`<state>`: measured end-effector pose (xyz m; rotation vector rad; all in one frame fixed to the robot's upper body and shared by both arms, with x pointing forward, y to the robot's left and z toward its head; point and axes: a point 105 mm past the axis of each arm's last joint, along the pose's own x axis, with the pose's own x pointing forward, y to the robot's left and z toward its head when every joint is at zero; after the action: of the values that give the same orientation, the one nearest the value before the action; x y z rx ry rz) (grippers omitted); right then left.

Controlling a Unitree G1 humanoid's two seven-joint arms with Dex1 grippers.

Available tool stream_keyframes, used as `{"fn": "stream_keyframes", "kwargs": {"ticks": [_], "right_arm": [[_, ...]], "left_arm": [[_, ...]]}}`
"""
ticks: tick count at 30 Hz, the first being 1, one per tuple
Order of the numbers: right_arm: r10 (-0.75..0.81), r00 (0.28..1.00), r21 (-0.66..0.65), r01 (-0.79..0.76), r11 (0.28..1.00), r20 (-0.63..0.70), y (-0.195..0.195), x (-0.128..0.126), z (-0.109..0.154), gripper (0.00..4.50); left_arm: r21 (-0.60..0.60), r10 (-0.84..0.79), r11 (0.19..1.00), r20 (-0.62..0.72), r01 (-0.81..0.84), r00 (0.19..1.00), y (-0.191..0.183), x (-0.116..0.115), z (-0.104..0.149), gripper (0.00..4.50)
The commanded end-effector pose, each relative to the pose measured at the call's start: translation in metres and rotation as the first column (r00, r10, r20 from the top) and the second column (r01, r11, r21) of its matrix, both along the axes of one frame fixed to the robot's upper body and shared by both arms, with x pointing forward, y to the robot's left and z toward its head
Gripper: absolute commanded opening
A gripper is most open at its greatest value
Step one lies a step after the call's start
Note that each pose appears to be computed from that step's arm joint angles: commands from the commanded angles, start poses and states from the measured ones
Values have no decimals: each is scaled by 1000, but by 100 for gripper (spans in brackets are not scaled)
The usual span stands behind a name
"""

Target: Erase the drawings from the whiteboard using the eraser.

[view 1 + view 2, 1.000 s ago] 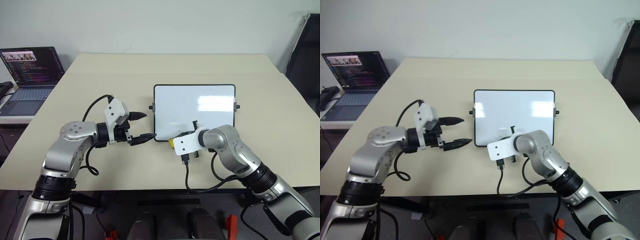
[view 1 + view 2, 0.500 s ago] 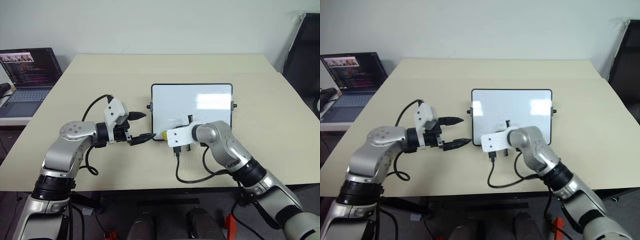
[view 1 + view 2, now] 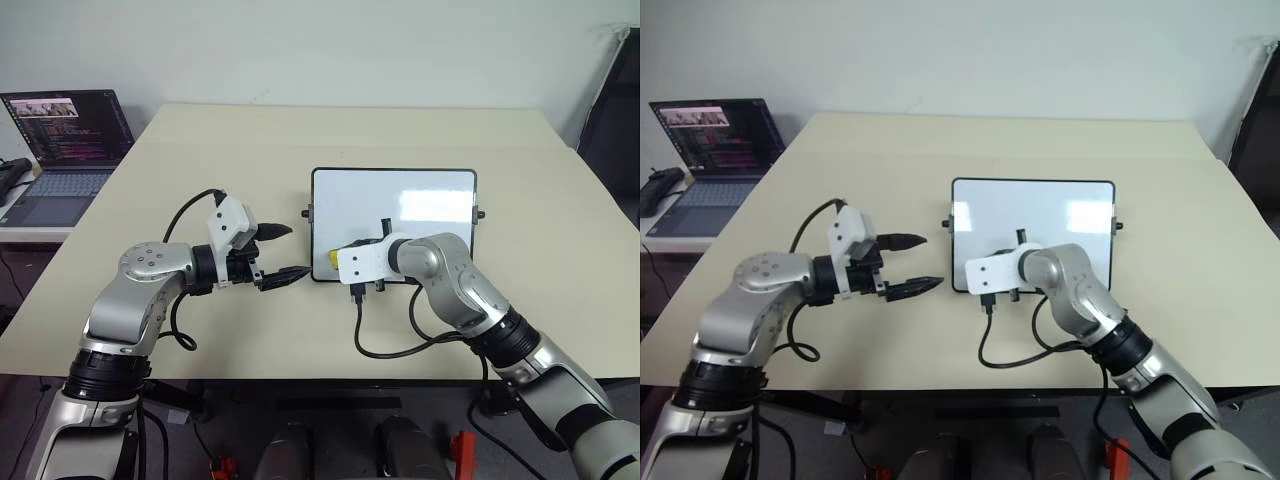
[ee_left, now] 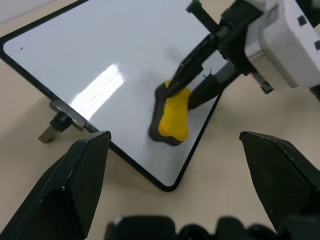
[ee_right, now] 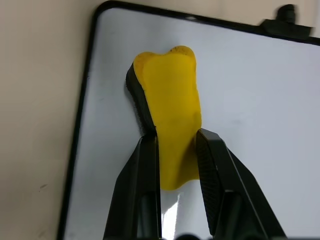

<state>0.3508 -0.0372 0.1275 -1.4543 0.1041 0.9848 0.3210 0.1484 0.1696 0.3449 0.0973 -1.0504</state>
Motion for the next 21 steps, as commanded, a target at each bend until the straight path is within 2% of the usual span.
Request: {"fn": "stream_keyframes", "kwargs": {"ticks": [1, 5, 8, 12, 19, 21], "right_arm": [[-65, 991, -80, 56, 995, -116, -25, -3, -28, 66], [-62, 988, 15, 65, 998, -144, -29, -6, -21, 65], [-13, 983, 205, 51, 978, -184, -19, -12, 5, 65], [112, 965, 441, 4, 898, -237, -23, -28, 51, 65], [51, 965, 512, 91, 854, -256, -93, -44, 96, 65], [-60, 965, 475, 179, 861, -256, -127, -42, 97, 65]], "left_arm": [[-1, -4, 1000, 49, 4, 999, 1, 1, 13, 450], [0, -8, 1000, 52, 8, 999, 1, 2, 14, 450], [0, -7, 1000, 56, 7, 998, 2, 3, 16, 450], [-14, 0, 1000, 68, 1, 998, 4, 4, 21, 450], [-14, 12, 1000, 72, -11, 997, 12, 6, 25, 450], [-11, 10, 1000, 72, -9, 997, 14, 5, 26, 450]]}}
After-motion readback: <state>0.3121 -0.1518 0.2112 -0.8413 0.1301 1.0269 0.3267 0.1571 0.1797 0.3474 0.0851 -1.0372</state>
